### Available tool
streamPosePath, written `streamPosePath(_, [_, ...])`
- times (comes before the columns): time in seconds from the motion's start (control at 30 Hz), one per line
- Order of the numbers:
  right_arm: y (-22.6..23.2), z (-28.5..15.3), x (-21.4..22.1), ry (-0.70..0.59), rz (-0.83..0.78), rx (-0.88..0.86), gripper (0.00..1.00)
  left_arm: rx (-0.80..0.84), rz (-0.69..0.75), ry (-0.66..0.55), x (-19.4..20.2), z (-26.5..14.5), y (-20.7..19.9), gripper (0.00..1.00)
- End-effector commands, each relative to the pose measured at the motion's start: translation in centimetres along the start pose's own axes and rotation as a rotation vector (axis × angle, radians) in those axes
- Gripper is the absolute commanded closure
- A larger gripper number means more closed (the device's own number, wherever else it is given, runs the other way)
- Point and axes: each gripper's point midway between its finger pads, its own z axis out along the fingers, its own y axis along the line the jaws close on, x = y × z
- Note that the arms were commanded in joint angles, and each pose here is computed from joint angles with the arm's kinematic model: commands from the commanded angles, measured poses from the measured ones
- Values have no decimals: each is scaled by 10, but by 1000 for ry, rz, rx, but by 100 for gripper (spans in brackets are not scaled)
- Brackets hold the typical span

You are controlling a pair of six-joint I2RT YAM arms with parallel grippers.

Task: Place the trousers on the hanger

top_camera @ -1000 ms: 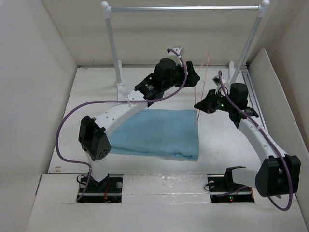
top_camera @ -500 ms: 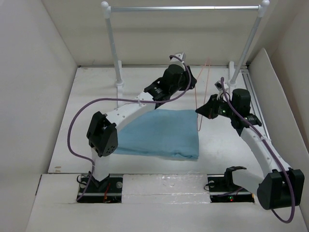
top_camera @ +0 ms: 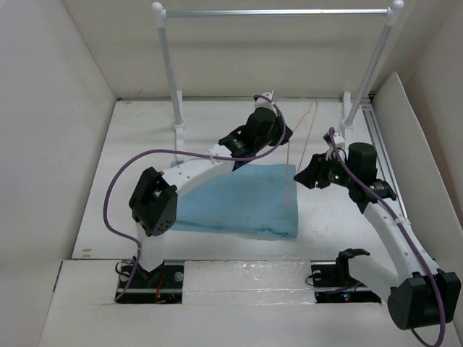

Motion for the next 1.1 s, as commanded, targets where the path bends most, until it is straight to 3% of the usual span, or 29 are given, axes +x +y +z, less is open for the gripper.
streamPosePath(0.0, [-6,-18,3,45,-67,75,38,74,-101,-69,-18,-29,-22,100])
streamPosePath(0.03, [-10,-27,2,63,-118,90,26,58,-129,-35,6,-32,-13,100])
streamPosePath(0.1, [-10,-32,12,109,-113,94,20,70,-158,-33,15,-37,-22,100])
streamPosePath(0.27, [-14,-46,25,169,-134,129,16,42,-201,25,63,-40,-17,100])
streamPosePath(0.3, [-15,-46,26,163,-139,131,23,48,-227,41,69,-41,-17,100])
streamPosePath(0.37, [-19,-42,36,166,-109,138,46,22,-244,65,84,-39,-4,100])
streamPosePath(0.4, [-21,-38,33,142,-113,133,70,18,-255,72,89,-38,0,100])
streamPosePath(0.43, [-20,-34,36,141,-104,114,82,-3,-277,94,101,-38,10,100])
streamPosePath(0.5, [-30,-20,50,150,-71,99,94,-16,-291,104,113,-37,14,100])
streamPosePath(0.57, [-34,-8,55,152,-72,78,92,-52,-272,104,127,-37,18,100])
streamPosePath(0.7, [-38,17,79,185,-36,27,60,-96,-253,81,134,-34,31,100])
streamPosePath(0.8, [-32,36,86,163,-11,-15,48,-130,-239,89,146,-30,45,100])
streamPosePath(1.07, [-70,46,103,184,54,214,45,-220,-235,145,189,-32,79,100])
